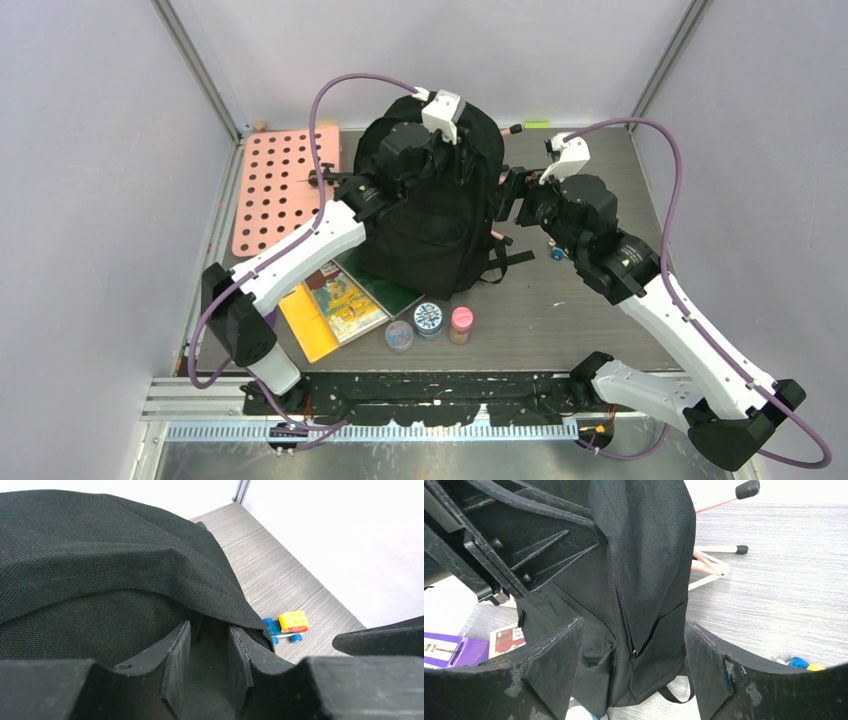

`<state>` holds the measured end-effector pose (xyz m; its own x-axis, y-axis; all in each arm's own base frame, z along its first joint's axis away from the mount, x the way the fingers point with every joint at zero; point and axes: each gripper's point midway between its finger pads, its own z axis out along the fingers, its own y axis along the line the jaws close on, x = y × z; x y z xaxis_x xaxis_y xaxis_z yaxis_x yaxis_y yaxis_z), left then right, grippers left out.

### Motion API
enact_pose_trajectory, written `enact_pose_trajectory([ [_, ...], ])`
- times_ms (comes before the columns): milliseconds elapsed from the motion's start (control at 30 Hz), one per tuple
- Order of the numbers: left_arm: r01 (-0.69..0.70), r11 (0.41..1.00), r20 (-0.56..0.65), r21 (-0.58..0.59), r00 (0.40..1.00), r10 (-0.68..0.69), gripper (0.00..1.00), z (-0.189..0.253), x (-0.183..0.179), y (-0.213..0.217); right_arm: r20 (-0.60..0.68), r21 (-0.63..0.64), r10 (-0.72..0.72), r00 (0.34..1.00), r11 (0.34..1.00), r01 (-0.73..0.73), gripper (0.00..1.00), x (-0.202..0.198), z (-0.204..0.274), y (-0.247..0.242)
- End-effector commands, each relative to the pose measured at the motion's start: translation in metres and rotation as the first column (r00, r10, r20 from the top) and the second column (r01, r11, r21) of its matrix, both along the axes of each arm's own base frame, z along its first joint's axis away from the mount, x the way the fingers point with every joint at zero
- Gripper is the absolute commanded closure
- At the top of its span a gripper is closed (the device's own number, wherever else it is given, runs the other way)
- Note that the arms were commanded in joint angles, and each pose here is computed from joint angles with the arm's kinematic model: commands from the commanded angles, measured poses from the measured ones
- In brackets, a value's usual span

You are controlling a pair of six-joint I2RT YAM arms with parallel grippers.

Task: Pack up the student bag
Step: Unzip the student bag at the center of the board.

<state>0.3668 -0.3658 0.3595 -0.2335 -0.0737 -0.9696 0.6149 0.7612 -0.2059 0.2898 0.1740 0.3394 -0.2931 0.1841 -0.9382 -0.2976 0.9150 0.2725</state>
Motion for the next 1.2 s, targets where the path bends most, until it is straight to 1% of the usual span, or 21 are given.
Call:
enact_pose_trajectory([
  [0,-0.029,1.0,0.053,-0.005,0.998,0.029,0.65,0.02,0.008,0.005,0.048,0.036,-0.003,0.999,0.999,0.001,0.21,-0.001,0.015,0.0],
  [267,-0.049,0.999,0.057,0.013,0.997,0.048,0.75,0.012,0.012,0.007,0.042,0.04,-0.008,0.999,0.999,0.007,0.22,-0.001,0.013,-0.001],
  [533,-0.085,0.996,0.074,0.028,0.994,0.083,0.76,0.009,0.017,0.012,0.037,0.037,-0.012,0.999,0.999,0.01,0.22,-0.001,0.012,-0.001],
  [867,-0.037,0.999,0.057,0.013,0.998,0.036,0.76,0.004,0.018,-0.003,0.032,0.034,-0.011,0.999,0.999,0.009,0.22,0.001,0.01,0.0],
  [1000,-0.032,0.999,0.051,0.006,0.998,0.032,0.74,0.0,0.02,-0.007,0.022,0.016,0.011,1.0,1.0,-0.012,0.26,0.002,0.009,0.004],
  [1167,-0.045,0.999,0.061,-0.004,0.997,0.045,0.87,0.002,0.02,-0.004,0.024,0.004,0.004,1.0,1.0,-0.004,0.3,0.002,0.008,0.002],
])
